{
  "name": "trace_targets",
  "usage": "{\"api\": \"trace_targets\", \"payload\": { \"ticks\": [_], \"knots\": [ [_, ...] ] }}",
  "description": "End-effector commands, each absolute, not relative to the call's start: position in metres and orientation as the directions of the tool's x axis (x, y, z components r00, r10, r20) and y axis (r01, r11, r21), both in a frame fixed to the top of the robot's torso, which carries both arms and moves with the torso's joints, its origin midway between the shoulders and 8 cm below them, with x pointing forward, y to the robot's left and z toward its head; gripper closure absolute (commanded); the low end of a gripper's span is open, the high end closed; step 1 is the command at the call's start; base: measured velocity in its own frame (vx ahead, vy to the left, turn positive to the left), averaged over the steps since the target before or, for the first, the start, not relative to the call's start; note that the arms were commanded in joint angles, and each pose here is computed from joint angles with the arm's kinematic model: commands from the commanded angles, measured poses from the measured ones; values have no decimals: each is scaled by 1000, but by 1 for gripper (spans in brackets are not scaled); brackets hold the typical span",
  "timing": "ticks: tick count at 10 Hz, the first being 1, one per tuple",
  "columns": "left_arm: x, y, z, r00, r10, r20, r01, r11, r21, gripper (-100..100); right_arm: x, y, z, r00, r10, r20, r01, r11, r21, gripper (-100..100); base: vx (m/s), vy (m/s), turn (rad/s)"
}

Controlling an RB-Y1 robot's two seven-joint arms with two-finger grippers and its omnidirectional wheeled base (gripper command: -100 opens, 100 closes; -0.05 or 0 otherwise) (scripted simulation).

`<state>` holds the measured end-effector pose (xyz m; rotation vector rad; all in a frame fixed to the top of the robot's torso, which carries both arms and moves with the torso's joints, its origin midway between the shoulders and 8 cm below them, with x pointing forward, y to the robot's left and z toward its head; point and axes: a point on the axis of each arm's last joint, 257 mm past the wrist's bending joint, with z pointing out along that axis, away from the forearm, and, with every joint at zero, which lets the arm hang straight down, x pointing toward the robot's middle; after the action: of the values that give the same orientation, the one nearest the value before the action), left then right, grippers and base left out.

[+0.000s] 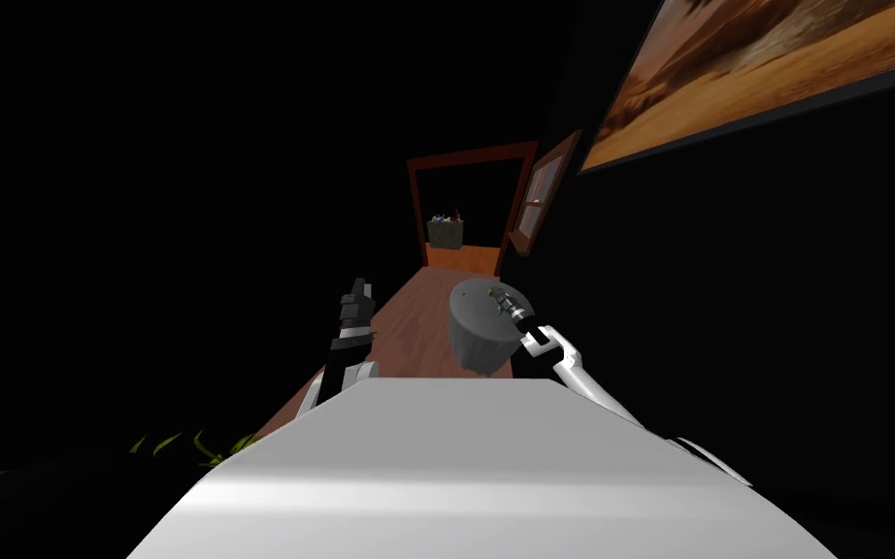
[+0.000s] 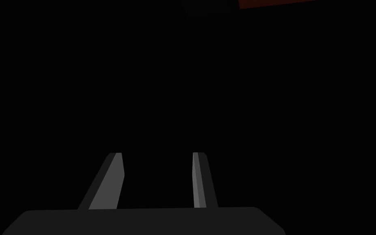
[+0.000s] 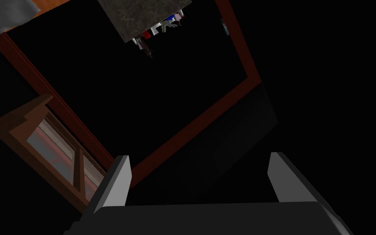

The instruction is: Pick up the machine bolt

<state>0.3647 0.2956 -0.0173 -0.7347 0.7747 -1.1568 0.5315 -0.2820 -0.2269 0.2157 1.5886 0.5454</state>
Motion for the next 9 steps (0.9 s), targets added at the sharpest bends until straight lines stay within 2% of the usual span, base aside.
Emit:
{"api": "trace_targets", "payload": {
  "ticks": [1,9],
  "knots": [
    [365,296,-17,215,-965,-148,504,240,-830,0,535,-293,-244,-126,423,-897,-151,886,439,-100,12,8,30],
    [365,296,-17,215,-965,-148,504,240,-830,0,533,-365,-322,-265,209,-941,11,977,213,-100,25,18,53]
  ]
}}
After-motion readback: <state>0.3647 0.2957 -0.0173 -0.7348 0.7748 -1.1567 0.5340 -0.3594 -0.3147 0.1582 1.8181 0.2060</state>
